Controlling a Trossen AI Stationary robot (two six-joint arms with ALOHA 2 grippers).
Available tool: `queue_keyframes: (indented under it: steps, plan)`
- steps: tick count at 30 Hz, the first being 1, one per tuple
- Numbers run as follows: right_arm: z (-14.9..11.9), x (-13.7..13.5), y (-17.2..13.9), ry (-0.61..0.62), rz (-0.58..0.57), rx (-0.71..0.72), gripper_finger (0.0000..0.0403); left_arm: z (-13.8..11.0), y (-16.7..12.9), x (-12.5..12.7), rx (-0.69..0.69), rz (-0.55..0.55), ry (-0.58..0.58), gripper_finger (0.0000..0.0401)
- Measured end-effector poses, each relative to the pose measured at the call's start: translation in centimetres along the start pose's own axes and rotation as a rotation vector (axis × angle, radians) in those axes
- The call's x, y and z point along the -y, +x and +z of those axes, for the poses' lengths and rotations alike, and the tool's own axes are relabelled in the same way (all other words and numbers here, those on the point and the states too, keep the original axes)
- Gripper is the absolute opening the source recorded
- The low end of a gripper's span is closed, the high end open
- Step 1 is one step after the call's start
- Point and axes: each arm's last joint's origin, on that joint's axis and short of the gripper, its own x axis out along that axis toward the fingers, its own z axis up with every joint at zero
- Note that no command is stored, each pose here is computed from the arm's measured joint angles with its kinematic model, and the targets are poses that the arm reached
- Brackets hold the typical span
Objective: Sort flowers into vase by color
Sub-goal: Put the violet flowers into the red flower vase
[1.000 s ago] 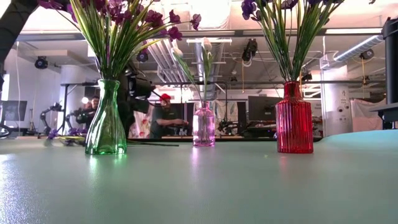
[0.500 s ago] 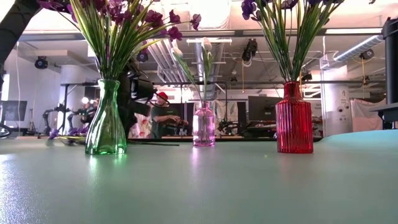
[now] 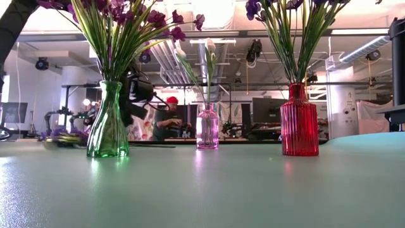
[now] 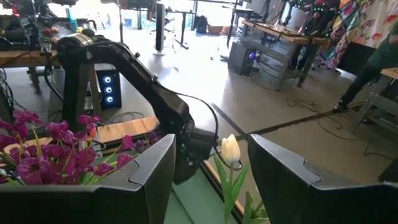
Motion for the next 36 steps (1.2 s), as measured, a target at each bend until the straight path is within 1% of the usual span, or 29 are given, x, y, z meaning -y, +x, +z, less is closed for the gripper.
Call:
queue_keyframes:
  steps: [9,18,21,23,28,36]
  plan:
    - [0.0,0.0,0.0,-0.002,0.000,-0.004,0.0194,-0.6,-5.0,0.0,0.073,0.113,0.002,0.0000]
    - [-0.1,0.0,0.0,-0.003,0.000,-0.007,0.0194,-0.7,-10.1,-0.3,0.130,0.244,-0.039,0.0000]
    - [-0.1,0.0,0.0,-0.004,0.000,-0.007,0.0194,-0.8,-11.8,-0.3,0.153,0.270,-0.044,0.0000]
    - [-0.1,0.0,0.0,-0.004,0.000,-0.007,0.0194,-1.1,-12.9,-0.3,0.148,0.300,-0.047,0.0000]
    - [-0.1,0.0,0.0,-0.004,0.000,-0.008,0.0194,-1.7,-15.8,-0.2,0.085,0.396,-0.069,0.0000]
    - [-0.1,0.0,0.0,-0.012,0.000,-0.008,0.0194,-2.0,-20.6,-0.3,0.107,0.522,-0.117,0.0000]
